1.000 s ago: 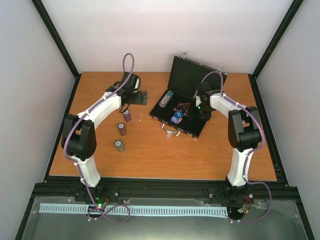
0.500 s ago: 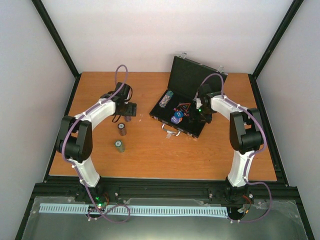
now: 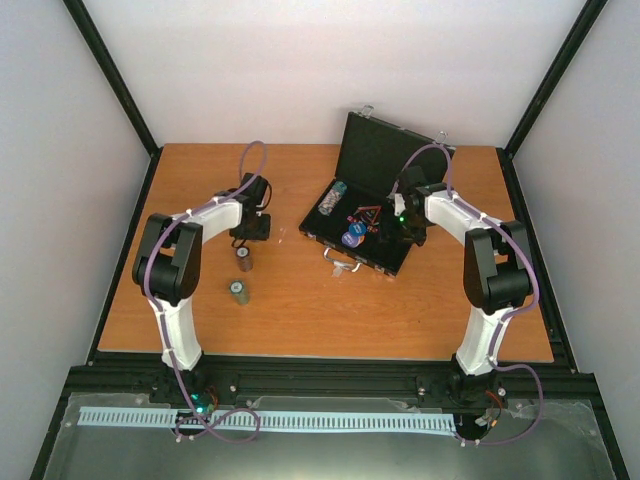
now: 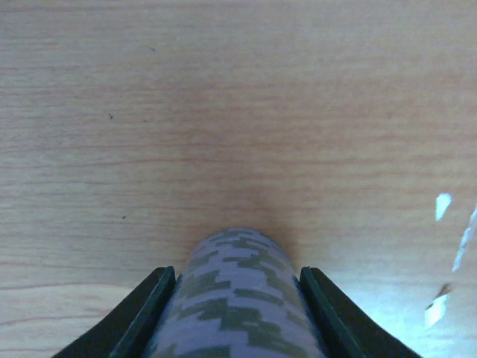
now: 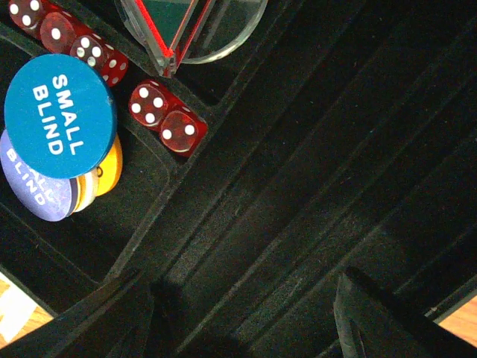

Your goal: Pack up texas hold em set

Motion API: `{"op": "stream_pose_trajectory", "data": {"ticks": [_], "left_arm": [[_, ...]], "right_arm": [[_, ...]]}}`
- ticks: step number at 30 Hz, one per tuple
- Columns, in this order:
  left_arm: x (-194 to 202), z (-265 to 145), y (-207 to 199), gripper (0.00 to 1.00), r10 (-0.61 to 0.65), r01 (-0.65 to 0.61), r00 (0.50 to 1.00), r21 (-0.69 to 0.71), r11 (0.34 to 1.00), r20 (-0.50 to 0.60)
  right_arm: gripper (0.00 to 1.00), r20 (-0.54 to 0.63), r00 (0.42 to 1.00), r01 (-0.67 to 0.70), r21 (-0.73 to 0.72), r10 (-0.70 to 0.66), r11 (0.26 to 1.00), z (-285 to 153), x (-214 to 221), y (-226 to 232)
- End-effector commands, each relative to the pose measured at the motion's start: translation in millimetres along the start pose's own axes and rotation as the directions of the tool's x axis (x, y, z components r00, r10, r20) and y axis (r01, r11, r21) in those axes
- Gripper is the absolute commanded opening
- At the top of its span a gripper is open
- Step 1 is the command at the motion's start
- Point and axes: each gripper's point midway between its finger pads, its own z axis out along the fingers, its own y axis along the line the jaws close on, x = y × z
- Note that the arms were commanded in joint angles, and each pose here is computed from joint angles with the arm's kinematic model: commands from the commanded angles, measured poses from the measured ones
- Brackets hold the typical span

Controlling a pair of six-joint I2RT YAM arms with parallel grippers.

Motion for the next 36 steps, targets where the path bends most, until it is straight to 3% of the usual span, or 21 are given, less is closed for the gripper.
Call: {"op": "stream_pose_trajectory", "data": {"ticks": [1, 3, 4, 8, 11, 16, 19, 28, 36], "left_arm": [[-27.1, -9.3, -5.3, 0.26, -0.002, 0.001, 0.998, 0.010, 1.000, 0.063], [-27.2, -11.4, -3.9, 0.05, 0.003, -0.003, 0.998, 0.003, 1.000, 0.061], [-27.5, -13.4, -3.6, 0.01, 0.005, -0.006, 0.998, 0.002, 1.000, 0.061], [-31.7, -33.3, -10.6, 0.01, 0.003, -0.009, 0.996, 0.061, 0.998, 0.092], [-48.3, -77.5, -34.3, 0.01, -0.044, 0.003, 0.984, 0.234, 0.972, 0.172], [-89.7, -166.9, -74.3, 0.01, -0.189, -0.024, 0.918, 0.525, 0.850, 0.348], [-101.2, -188.5, -103.0, 0.01, -0.218, -0.060, 0.903, 0.612, 0.789, 0.370], [-123.3, -163.8, -197.1, 0.01, -0.176, -0.123, 0.907, 0.639, 0.759, 0.383], [-136.0, -119.7, -229.9, 0.01, -0.151, -0.106, 0.919, 0.598, 0.795, 0.364]], "right_arm": [[0.69, 0.031, 0.999, 0.015, 0.019, -0.016, 1.000, -10.0, -2.1, 0.1], [0.69, 0.027, 1.000, 0.012, 0.018, -0.013, 1.000, -8.7, -2.0, 0.1], [0.69, 0.027, 1.000, 0.012, 0.018, -0.013, 1.000, -8.2, -2.3, 0.4], [0.69, 0.026, 1.000, 0.011, 0.020, -0.011, 1.000, -6.2, -4.7, -0.1], [0.69, 0.031, 0.999, 0.014, 0.034, -0.015, 0.999, -7.7, -8.9, -1.8], [0.69, 0.049, 0.999, 0.011, 0.061, -0.014, 0.998, -11.1, -14.5, -5.4], [0.69, 0.071, 0.997, -0.008, 0.102, 0.001, 0.995, -12.7, -18.9, -12.2], [0.69, 0.132, 0.991, -0.044, 0.180, 0.021, 0.983, -18.0, -37.8, -24.6], [0.69, 0.128, 0.992, -0.040, 0.198, 0.014, 0.979, -15.1, -39.1, -29.3]]}}
